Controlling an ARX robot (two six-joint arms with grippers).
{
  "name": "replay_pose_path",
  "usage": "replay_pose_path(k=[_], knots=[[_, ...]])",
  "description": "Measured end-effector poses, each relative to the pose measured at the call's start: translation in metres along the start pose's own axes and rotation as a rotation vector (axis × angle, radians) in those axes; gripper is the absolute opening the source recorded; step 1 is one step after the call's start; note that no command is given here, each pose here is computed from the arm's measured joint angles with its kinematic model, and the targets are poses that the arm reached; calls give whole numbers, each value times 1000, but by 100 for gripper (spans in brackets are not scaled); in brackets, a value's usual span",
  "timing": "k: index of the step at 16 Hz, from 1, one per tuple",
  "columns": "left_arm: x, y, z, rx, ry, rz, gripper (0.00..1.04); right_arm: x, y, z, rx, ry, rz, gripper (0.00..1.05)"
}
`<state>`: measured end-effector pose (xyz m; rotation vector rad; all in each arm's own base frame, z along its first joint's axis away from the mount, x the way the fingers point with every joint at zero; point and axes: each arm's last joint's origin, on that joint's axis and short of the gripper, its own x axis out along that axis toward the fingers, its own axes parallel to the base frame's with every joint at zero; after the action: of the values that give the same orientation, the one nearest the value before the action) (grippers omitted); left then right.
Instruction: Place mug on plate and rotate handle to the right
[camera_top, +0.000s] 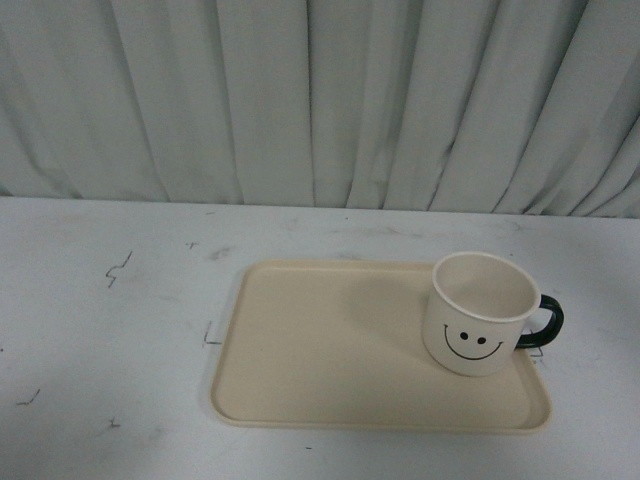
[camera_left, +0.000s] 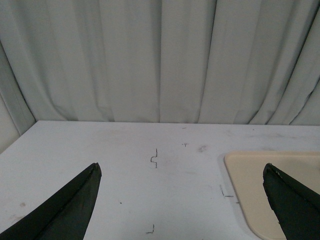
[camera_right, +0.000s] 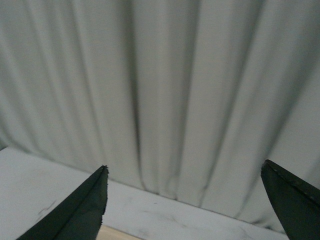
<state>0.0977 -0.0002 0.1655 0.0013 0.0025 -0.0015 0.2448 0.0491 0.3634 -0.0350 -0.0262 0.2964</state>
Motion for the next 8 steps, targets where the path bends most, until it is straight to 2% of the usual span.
replay_pose_path(k=[2,3,4,7,8], knots=[[0,0,0,0,0,0,98,-44,-2,-29,14,13,-250,66],[0,0,0,0,0,0,98,-63,-9,-50,17,13,-303,55],[0,0,0,0,0,0,98,-86,-15,-77,16,-6,-297,38],[0,0,0,0,0,0,98,-120,-10,-148,14,-9,-297,2],[0,0,0,0,0,0,98,-126,-7,-171,18,-11,-299,2]])
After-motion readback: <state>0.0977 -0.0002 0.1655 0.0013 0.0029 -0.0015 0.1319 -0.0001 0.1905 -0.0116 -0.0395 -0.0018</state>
